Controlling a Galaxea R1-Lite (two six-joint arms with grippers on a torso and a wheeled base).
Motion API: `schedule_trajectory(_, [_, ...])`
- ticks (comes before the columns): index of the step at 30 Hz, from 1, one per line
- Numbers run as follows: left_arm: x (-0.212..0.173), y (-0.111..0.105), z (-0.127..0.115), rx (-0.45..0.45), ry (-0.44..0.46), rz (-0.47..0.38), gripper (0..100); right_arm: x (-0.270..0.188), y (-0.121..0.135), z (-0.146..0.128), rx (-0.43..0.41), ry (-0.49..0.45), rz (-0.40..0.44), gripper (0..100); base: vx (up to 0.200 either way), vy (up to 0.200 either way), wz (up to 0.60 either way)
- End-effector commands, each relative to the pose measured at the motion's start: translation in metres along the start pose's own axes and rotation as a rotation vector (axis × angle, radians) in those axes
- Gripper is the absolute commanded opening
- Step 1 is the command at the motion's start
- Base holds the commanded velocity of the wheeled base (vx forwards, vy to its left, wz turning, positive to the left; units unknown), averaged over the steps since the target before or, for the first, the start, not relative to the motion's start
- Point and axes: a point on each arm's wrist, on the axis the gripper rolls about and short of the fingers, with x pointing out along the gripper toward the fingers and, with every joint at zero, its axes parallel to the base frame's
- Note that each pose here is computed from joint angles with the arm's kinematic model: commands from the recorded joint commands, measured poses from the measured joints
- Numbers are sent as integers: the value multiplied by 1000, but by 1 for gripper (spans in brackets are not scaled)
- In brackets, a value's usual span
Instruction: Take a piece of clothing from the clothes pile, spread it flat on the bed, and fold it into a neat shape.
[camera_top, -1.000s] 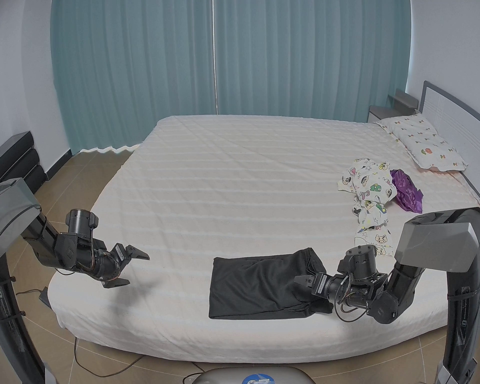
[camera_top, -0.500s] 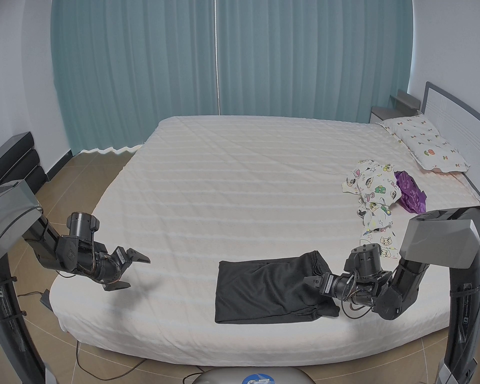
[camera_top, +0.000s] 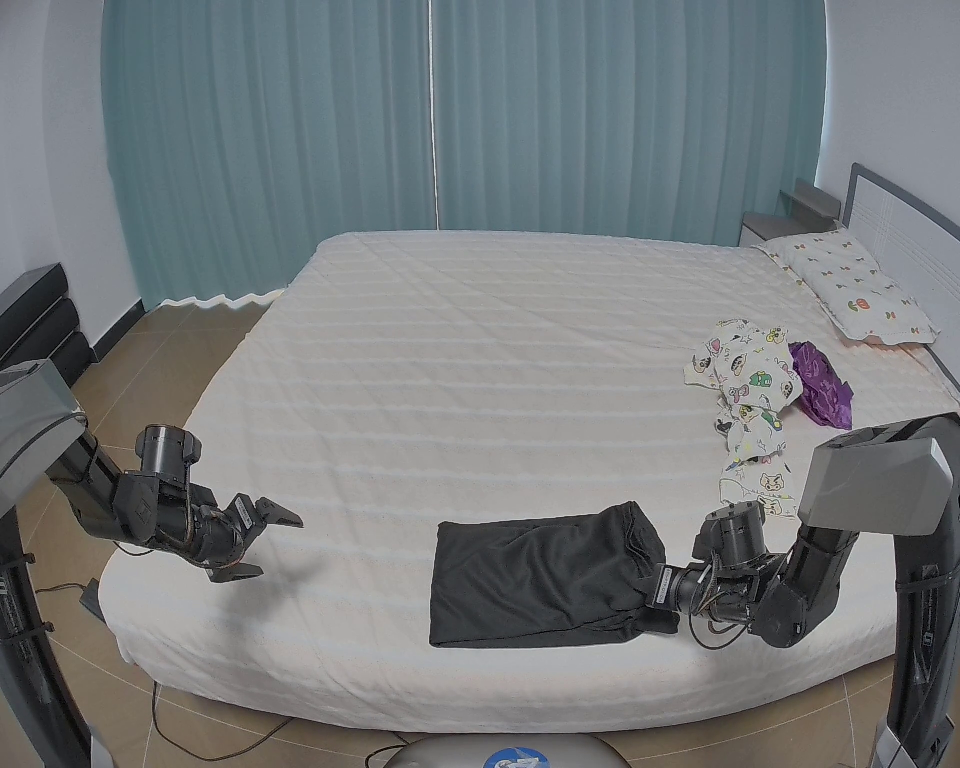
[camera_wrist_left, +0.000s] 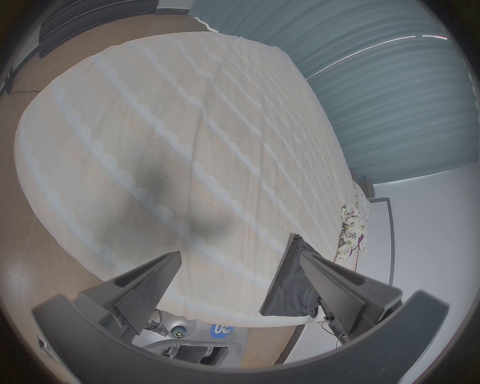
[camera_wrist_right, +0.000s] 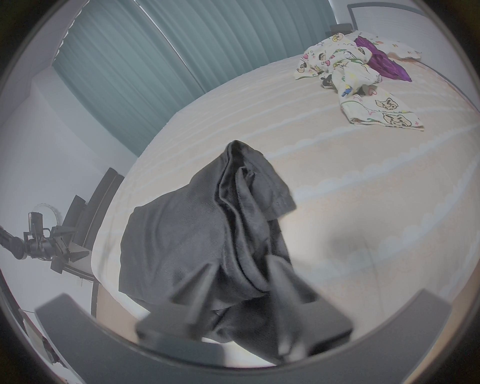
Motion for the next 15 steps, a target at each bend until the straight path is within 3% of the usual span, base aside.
schedule_trajectory(1, [1, 1, 0, -2, 2, 1, 100, -23, -2, 4, 8, -10, -3, 0, 0, 0, 0])
schedule_trajectory(12, [1, 1, 0, -3, 2, 3, 100, -32, -7, -10, 18, 40, -14, 0, 0, 0, 0])
schedule_trajectory(13, [1, 1, 0, -3, 2, 3, 100, -34, -8, -12, 17, 52, -15, 100, 0, 0, 0])
schedule_trajectory(15, [1, 1, 0, -3, 2, 3, 100, -36, -9, -16, 14, 67, -14, 100, 0, 0, 0])
